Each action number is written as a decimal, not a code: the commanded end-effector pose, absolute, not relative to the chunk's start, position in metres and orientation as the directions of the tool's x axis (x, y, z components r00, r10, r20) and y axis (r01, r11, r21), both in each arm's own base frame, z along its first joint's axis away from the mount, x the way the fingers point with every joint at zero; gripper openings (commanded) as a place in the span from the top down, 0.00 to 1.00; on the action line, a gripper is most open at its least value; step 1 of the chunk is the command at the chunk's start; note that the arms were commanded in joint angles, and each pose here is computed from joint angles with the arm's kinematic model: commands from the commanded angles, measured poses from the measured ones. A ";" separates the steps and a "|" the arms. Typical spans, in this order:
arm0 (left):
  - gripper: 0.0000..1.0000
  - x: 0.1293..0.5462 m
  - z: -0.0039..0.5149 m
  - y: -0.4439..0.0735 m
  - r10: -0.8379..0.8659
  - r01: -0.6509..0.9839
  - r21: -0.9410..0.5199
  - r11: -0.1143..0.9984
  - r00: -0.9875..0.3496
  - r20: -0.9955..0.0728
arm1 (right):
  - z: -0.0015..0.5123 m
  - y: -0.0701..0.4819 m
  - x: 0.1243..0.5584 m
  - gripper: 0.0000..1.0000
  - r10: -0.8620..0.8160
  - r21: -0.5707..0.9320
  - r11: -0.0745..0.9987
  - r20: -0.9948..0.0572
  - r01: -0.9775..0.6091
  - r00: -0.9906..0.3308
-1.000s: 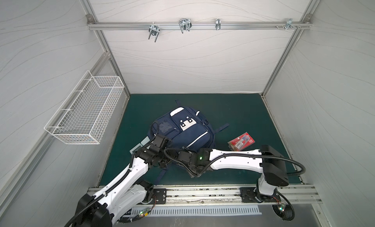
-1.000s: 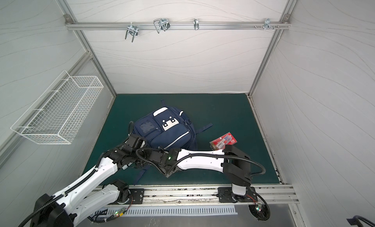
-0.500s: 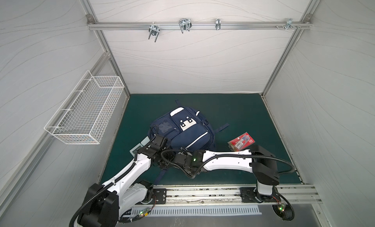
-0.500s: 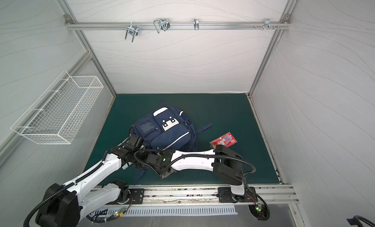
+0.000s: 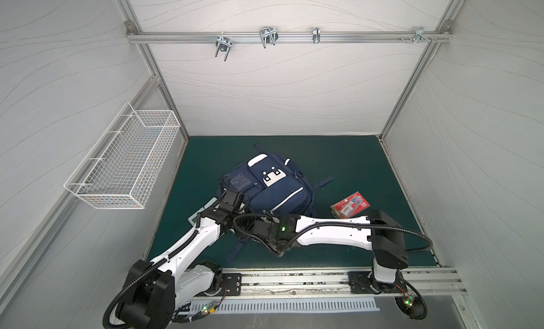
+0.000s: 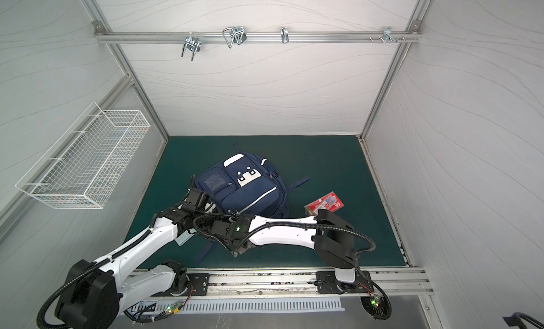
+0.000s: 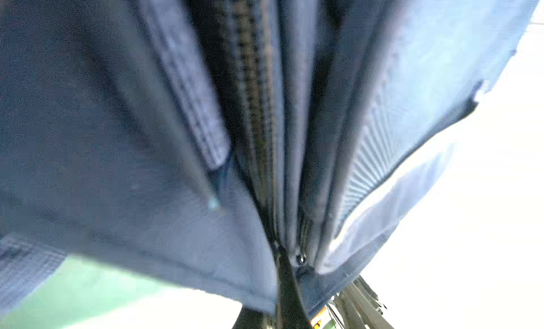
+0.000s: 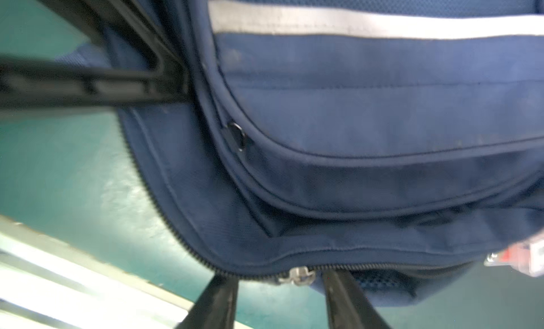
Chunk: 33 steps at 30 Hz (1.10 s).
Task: Pack the student bag
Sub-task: 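Grasp the zipper pulls near the backpack bottom with both grippers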
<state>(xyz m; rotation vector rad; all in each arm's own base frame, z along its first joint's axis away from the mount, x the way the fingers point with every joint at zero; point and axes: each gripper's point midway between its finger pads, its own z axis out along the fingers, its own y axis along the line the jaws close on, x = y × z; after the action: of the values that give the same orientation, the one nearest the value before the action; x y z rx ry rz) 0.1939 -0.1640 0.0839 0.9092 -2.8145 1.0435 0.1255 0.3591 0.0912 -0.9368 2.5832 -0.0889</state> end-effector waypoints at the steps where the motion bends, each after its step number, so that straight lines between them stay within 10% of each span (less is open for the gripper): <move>1: 1.00 0.215 0.120 -0.179 -0.485 -0.443 -0.694 0.567 -0.861 0.154 | 0.093 0.346 0.140 0.61 -0.594 -0.236 0.804 -0.323 -0.545 -0.737; 9: 1.00 0.214 0.107 -0.175 -0.485 -0.457 -0.655 0.602 -0.861 0.155 | 0.112 0.339 0.143 0.92 -0.585 -0.224 0.811 -0.335 -0.541 -0.738; 33: 1.00 0.251 0.092 -0.144 -0.528 -0.474 -0.528 0.705 -0.847 0.057 | 0.126 0.228 0.176 1.00 -0.372 -0.095 0.928 -0.252 -0.360 -0.893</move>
<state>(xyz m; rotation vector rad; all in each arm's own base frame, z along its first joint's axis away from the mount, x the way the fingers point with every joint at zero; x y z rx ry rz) 0.2262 -0.1599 0.0882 0.8469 -2.8704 0.9504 0.1735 0.2763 0.1241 -0.6120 2.7782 0.0858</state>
